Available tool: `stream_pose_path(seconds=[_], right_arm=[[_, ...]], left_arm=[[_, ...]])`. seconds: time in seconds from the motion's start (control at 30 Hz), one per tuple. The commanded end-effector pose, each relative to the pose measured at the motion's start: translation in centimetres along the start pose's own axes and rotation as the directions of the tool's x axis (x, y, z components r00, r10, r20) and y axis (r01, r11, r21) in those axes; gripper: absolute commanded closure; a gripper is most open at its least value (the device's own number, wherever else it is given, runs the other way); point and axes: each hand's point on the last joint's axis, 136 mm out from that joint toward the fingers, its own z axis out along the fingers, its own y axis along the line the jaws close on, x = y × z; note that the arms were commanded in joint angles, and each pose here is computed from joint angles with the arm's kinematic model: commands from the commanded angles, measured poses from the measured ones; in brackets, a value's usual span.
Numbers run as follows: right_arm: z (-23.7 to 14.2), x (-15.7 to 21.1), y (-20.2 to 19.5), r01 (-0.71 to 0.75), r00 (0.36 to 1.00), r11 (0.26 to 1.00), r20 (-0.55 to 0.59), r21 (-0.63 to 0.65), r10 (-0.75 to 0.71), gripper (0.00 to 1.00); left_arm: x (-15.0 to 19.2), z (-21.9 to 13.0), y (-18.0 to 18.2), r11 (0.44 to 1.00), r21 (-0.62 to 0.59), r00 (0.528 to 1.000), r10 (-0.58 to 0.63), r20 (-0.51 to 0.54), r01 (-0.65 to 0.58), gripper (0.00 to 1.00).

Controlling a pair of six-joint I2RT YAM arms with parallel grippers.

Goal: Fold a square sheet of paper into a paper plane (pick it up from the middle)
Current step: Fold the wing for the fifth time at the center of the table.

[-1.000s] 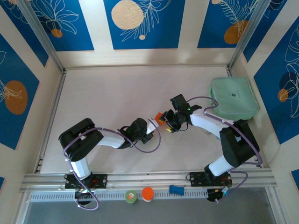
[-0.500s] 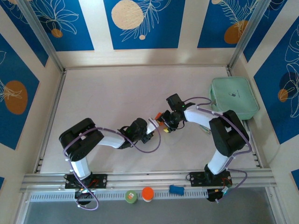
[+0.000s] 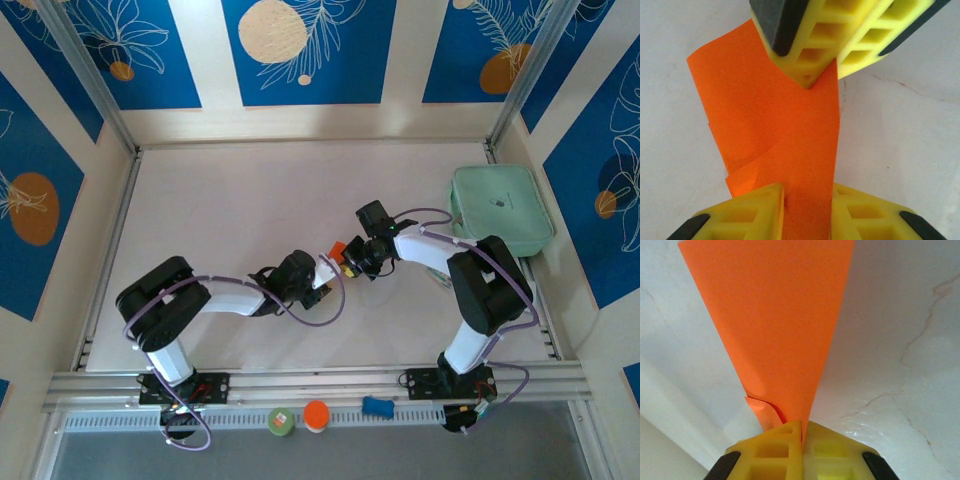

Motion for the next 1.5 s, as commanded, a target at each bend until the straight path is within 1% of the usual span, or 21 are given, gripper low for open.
stream_pose_path(seconds=[0.0, 0.17, 0.33, 0.4, 0.43, 0.5, 0.53, 0.6, 0.67, 0.8, 0.9, 1.0, 1.13, 1.37, 1.47], right_arm=[[-0.6, 0.3, 0.6, 0.005, 1.000, 1.000, -0.004, -0.021, -0.005, 0.96], [-0.6, 0.5, 0.6, 0.004, 1.000, 1.000, -0.009, -0.020, -0.004, 0.96], [-0.6, 0.5, 0.7, 0.003, 1.000, 1.000, -0.011, -0.023, -0.004, 0.96], [-0.7, 0.5, 0.8, 0.004, 1.000, 1.000, -0.012, -0.027, -0.004, 0.92], [-0.8, 0.5, 0.8, 0.003, 1.000, 1.000, -0.010, -0.029, -0.003, 0.89], [-1.1, 0.4, 0.8, 0.003, 1.000, 0.999, -0.005, -0.034, -0.004, 0.78], [-1.2, 0.2, 0.8, 0.004, 1.000, 0.999, -0.001, -0.036, -0.004, 0.72], [-1.6, 0.0, 0.7, 0.010, 1.000, 0.999, 0.012, -0.041, -0.009, 0.56], [-2.1, -0.3, 0.6, 0.019, 0.999, 0.999, 0.032, -0.046, -0.017, 0.48], [-3.4, -1.3, 0.5, 0.039, 0.996, 0.996, 0.079, -0.079, -0.033, 0.39], [-4.4, -2.1, 0.3, 0.068, 0.991, 0.992, 0.119, -0.108, -0.055, 0.36], [-5.1, -2.8, -0.1, 0.090, 0.985, 0.990, 0.158, -0.108, -0.072, 0.35], [-5.5, -3.1, -0.7, 0.105, 0.979, 0.989, 0.183, -0.108, -0.084, 0.35], [-5.2, -2.7, -1.0, 0.144, 0.975, 0.981, 0.186, -0.132, -0.118, 0.35], [-4.6, -2.1, -0.7, 0.197, 0.971, 0.967, 0.170, -0.164, -0.169, 0.37]], left_arm=[[-0.1, -0.2, -0.8, 0.999, 0.037, 0.999, -0.016, -0.029, 0.017, 0.72], [0.3, 0.4, -0.7, 0.999, 0.033, 0.999, -0.017, -0.051, 0.019, 0.76], [0.6, 0.6, -0.3, 1.000, 0.009, 0.998, -0.027, -0.059, 0.028, 0.85], [0.9, 0.7, -0.2, 0.999, 0.001, 0.997, -0.035, -0.063, 0.035, 0.89], [1.0, 0.8, -0.2, 0.999, -0.001, 0.997, -0.038, -0.062, 0.038, 0.91], [1.1, 0.8, -0.1, 0.999, -0.005, 0.997, -0.048, -0.062, 0.048, 0.95], [1.1, 0.8, -0.1, 0.999, -0.004, 0.997, -0.054, -0.062, 0.054, 0.96], [1.0, 0.8, -0.1, 0.997, -0.001, 0.995, -0.078, -0.061, 0.078, 1.00], [0.9, 0.8, 0.1, 0.993, -0.001, 0.991, -0.115, -0.063, 0.116, 1.00], [0.8, 0.8, 0.3, 0.979, 0.010, 0.977, -0.203, -0.072, 0.204, 1.00], [0.9, 0.8, 0.6, 0.958, 0.021, 0.956, -0.285, -0.074, 0.287, 1.00], [0.6, 0.8, 0.7, 0.922, 0.048, 0.922, -0.381, -0.067, 0.384, 1.00], [0.3, 0.8, 0.9, 0.871, 0.078, 0.875, -0.481, -0.059, 0.484, 1.00], [0.2, 1.0, 1.0, 0.794, 0.111, 0.802, -0.594, -0.068, 0.598, 1.00], [0.1, 1.0, 1.1, 0.752, 0.137, 0.763, -0.641, -0.077, 0.645, 1.00]])
